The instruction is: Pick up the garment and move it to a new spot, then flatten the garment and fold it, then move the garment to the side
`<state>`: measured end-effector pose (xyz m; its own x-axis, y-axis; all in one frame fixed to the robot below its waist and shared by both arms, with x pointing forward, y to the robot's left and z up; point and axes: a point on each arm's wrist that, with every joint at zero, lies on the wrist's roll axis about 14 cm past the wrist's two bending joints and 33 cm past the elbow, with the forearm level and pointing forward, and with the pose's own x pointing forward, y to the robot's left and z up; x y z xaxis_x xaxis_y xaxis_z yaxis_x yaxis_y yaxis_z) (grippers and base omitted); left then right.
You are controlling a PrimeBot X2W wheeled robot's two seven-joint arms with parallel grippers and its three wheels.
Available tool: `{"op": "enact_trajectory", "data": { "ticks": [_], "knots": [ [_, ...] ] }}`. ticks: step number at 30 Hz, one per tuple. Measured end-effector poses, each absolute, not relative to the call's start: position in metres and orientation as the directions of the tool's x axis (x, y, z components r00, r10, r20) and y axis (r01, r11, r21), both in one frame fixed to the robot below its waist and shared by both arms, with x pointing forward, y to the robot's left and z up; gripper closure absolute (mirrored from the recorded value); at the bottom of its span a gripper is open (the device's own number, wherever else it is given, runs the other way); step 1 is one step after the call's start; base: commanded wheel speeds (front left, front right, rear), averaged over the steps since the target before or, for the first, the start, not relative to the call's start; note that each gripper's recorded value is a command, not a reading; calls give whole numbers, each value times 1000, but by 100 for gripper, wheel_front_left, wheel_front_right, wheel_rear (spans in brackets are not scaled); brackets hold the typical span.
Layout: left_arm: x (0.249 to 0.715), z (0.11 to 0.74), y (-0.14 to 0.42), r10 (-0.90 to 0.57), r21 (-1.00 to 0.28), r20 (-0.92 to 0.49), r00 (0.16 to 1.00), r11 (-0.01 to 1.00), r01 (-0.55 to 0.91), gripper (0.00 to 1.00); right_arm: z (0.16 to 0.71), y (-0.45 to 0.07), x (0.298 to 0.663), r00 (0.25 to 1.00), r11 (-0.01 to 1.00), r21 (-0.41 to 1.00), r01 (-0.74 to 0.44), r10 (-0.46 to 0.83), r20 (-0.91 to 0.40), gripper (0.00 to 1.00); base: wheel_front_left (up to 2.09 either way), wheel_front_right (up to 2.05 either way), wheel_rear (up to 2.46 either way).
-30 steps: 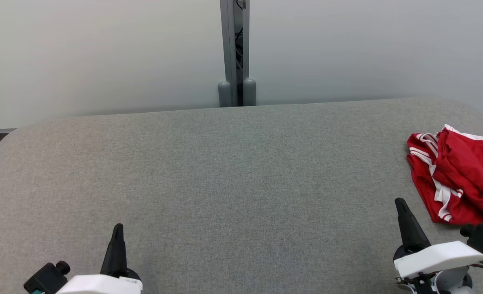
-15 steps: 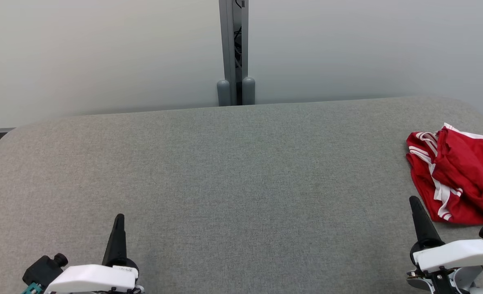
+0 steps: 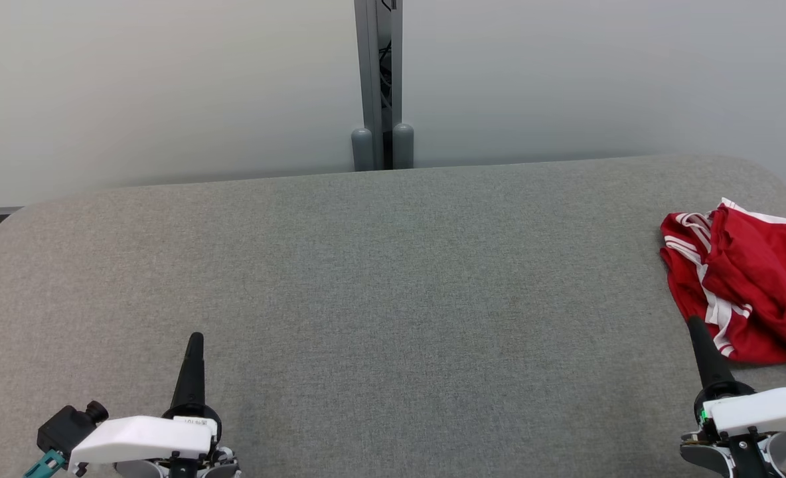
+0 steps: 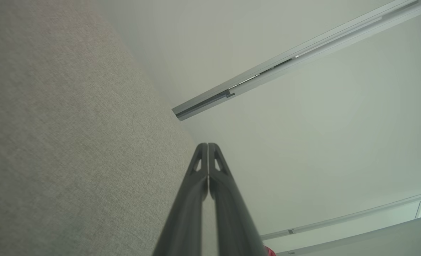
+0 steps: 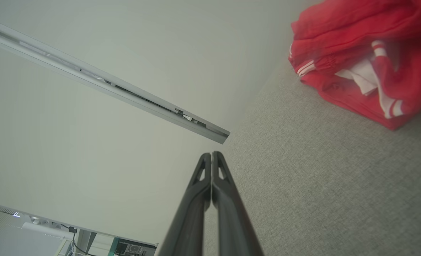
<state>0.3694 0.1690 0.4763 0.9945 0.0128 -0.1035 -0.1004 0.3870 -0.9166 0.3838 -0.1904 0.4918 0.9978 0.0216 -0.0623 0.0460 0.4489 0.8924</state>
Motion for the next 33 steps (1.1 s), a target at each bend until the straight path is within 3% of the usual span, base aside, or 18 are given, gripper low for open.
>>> {"op": "enact_trajectory", "data": {
  "ticks": [33],
  "knots": [
    [386,491,161,-31,-984,-62,998,170,-56,100,498,-220,382,999,189,981,48,-25,-44,100,0,0,0]
  ]
}}
